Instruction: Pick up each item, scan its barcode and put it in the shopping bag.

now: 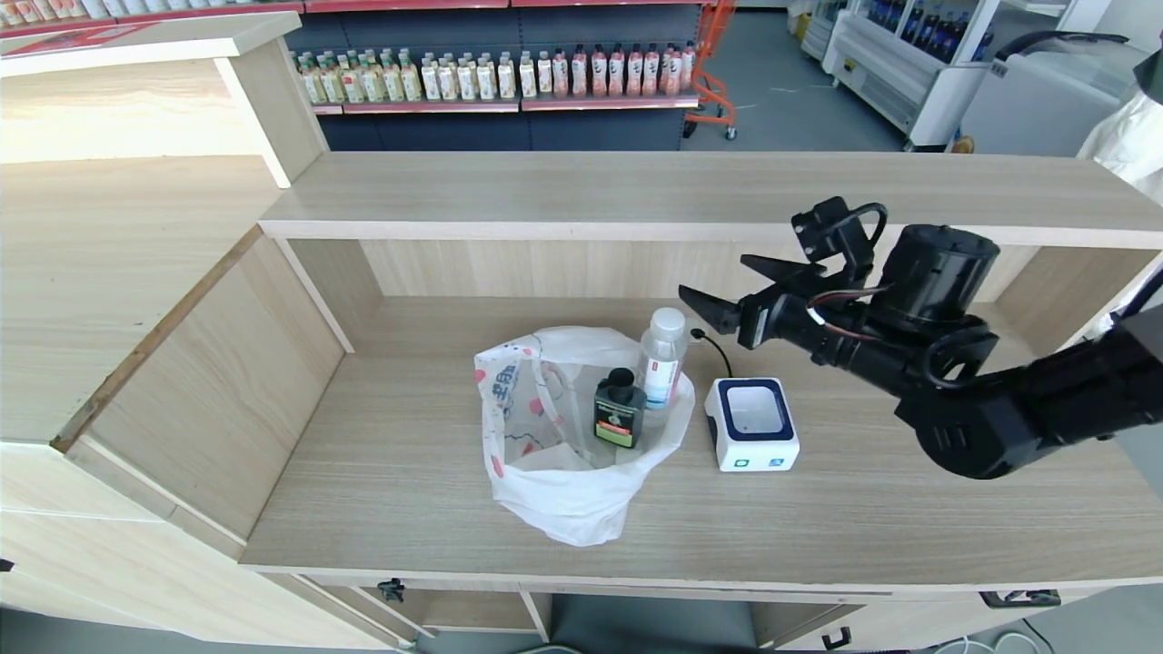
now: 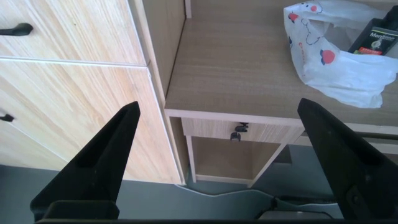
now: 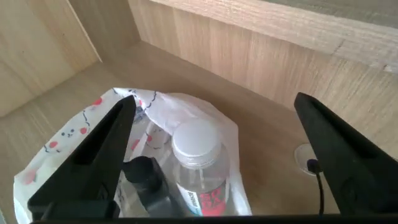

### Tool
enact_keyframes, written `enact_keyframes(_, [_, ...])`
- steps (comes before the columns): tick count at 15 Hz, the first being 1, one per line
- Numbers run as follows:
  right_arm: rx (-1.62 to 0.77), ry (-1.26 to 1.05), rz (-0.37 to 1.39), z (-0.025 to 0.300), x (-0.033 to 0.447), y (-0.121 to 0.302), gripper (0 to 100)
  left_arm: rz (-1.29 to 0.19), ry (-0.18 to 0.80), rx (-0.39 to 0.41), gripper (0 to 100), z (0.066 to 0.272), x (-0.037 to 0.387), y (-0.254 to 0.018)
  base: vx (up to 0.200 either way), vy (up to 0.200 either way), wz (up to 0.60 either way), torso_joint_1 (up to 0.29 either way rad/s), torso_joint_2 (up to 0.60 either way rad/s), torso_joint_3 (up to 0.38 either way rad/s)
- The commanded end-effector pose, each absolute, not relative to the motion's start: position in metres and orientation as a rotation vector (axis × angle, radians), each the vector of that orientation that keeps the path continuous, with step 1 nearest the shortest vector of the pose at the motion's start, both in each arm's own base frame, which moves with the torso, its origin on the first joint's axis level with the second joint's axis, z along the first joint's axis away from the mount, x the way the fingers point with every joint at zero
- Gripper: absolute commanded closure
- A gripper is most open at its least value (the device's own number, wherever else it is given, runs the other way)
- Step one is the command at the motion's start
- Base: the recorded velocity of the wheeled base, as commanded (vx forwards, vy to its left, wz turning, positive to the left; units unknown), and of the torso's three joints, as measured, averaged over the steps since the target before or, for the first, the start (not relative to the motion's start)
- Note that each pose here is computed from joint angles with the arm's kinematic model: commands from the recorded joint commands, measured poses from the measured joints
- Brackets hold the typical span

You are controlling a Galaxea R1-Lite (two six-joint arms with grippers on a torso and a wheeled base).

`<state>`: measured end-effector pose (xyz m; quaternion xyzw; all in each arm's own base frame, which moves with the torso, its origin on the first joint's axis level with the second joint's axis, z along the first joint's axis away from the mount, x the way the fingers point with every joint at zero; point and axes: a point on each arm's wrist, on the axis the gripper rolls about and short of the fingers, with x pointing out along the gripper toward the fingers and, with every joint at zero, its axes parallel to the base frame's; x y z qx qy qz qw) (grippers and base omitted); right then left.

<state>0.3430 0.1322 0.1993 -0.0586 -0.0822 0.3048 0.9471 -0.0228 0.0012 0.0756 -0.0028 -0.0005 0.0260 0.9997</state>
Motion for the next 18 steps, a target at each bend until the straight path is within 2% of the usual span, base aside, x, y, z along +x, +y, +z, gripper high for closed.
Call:
enact_keyframes(1, [-0.114, -0.138, 0.36, 0.249, 0.243, 0.077, 0, 0.052, -0.002, -0.006, 0, 0.076, -0.023, 0.001, 0.0, 0.0, 0.0, 0.0, 0.0, 0.0])
enact_keyframes(3, [-0.124, -0.027, 0.229, 0.244, 0.184, 0.039, 0, 0.052, -0.002, -0.006, 0, 0.076, -0.023, 0.001, 0.0, 0.0, 0.0, 0.0, 0.0, 0.0])
enact_keyframes(5, [-0.134, 0.066, 0.036, 0.216, 0.133, 0.016, 0, 0.052, -0.002, -0.006, 0, 0.076, -0.023, 0.001, 0.0, 0.0, 0.0, 0.0, 0.0, 0.0])
enact_keyframes(7, [-0.142, 0.104, -0.055, 0.184, 0.094, 0.007, 0, 0.052, -0.002, -0.006, 0, 0.076, -0.023, 0.001, 0.0, 0.0, 0.0, 0.0, 0.0, 0.0])
enact_keyframes(12, [-0.135, 0.09, -0.103, 0.156, 0.028, -0.002, 0, 0.052, -0.002, -0.006, 0, 0.076, -0.023, 0.001, 0.0, 0.0, 0.0, 0.0, 0.0, 0.0])
enact_keyframes(18, [-0.126, 0.037, -0.073, 0.14, 0.003, -0.002, 0, 0.052, -0.002, -0.006, 0, 0.076, -0.023, 0.001, 0.0, 0.0, 0.0, 0.0, 0.0, 0.0])
